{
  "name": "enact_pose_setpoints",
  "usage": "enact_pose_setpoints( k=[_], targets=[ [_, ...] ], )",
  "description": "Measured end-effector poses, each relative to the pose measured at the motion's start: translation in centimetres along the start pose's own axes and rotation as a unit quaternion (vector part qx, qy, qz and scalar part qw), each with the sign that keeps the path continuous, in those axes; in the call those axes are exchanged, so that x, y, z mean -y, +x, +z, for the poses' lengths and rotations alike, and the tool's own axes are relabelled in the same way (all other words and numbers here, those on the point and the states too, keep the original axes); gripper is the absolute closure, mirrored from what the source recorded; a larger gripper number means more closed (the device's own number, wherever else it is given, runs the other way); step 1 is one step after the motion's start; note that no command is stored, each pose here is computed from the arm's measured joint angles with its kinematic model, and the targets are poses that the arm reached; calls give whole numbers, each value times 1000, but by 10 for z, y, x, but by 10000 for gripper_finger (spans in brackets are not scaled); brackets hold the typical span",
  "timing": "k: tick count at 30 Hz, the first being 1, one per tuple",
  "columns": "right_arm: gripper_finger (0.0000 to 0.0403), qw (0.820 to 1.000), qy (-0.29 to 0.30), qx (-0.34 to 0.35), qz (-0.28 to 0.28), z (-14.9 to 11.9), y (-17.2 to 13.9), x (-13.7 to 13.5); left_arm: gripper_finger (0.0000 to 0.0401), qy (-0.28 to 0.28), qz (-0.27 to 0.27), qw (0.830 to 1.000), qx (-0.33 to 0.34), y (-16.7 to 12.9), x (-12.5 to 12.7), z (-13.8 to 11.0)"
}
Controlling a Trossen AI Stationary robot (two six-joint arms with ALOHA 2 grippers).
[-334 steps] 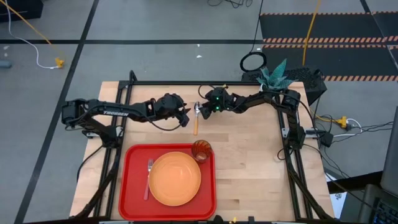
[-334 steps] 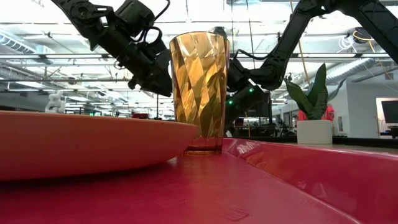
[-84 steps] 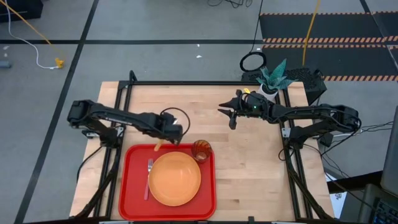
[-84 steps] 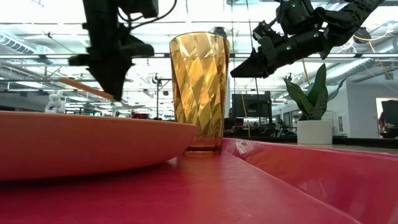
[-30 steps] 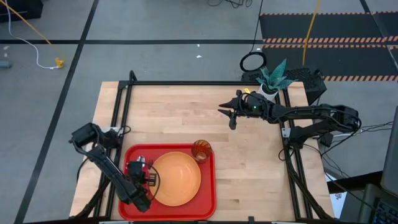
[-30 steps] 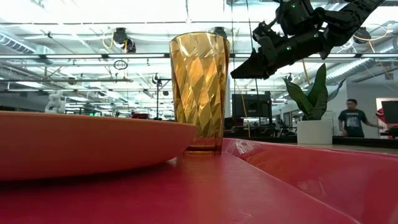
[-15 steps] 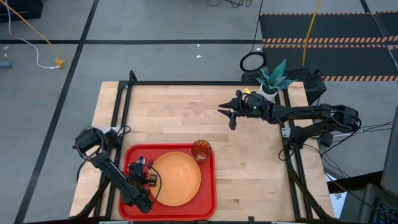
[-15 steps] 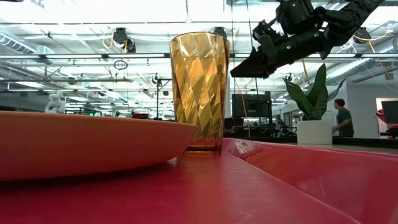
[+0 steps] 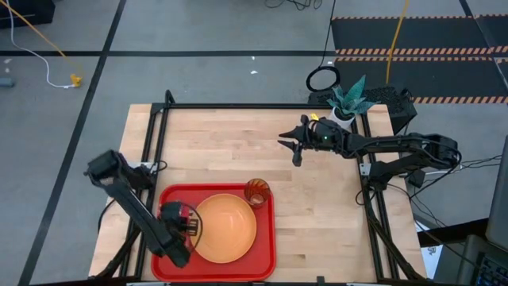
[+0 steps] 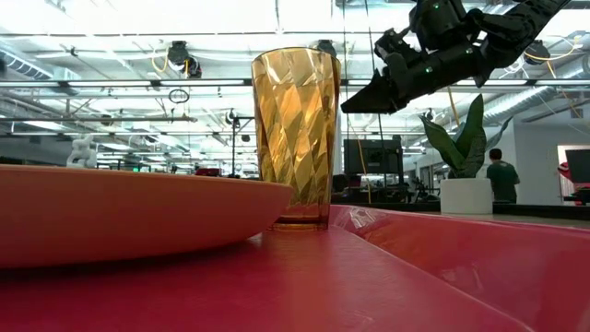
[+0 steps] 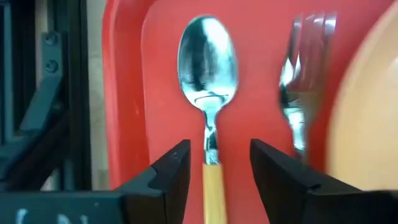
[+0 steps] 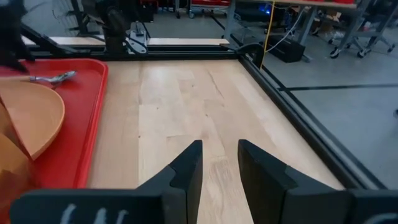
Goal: Pick and place plate/cup/fork/spoon on tray
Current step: Put the orange spoon on the red serving tray to the left of the pink fork, then return to Home Position
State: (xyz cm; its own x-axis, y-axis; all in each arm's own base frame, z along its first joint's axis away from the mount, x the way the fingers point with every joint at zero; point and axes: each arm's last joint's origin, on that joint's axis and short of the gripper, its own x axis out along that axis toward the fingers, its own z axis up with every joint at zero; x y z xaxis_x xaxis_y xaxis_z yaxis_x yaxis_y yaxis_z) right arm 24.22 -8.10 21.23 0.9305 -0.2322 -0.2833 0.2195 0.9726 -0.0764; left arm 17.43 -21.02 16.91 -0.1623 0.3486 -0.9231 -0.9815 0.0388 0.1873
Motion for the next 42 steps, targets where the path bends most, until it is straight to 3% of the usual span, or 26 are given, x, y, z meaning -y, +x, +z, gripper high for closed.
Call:
enact_pose_setpoints(
  k=[5,11,15,19,23,26,29,35,39,42],
  targets=[
    [310,1000,-28,3,-2,1,-1,0,225,9,-36,999,-13,-35,-21,37],
    [310,997,-73,3,-2,5,-7,0,233,27,-142,985,89,-61,-46,90],
    [310,997,-82,15,-4,10,-14,0,272,78,-211,964,139,-73,-52,122],
    [317,996,-81,23,-6,15,-21,0,335,136,-226,945,193,-78,-56,150],
    [352,995,-86,38,-9,21,-28,0,392,190,-215,922,261,-80,-60,173],
    [390,995,-89,50,-12,25,-33,1,392,203,-199,907,311,-81,-61,188],
    [396,994,-89,55,-14,27,-37,0,386,200,-178,896,353,-81,-62,200],
    [401,995,-89,50,-13,28,-42,0,384,204,-125,900,364,-77,-59,218],
    [400,995,-88,40,-11,26,-42,0,384,243,-74,886,388,-74,-58,228],
    [402,995,-88,37,-11,23,-42,0,384,202,-57,888,410,-72,-57,237]
  ],
)
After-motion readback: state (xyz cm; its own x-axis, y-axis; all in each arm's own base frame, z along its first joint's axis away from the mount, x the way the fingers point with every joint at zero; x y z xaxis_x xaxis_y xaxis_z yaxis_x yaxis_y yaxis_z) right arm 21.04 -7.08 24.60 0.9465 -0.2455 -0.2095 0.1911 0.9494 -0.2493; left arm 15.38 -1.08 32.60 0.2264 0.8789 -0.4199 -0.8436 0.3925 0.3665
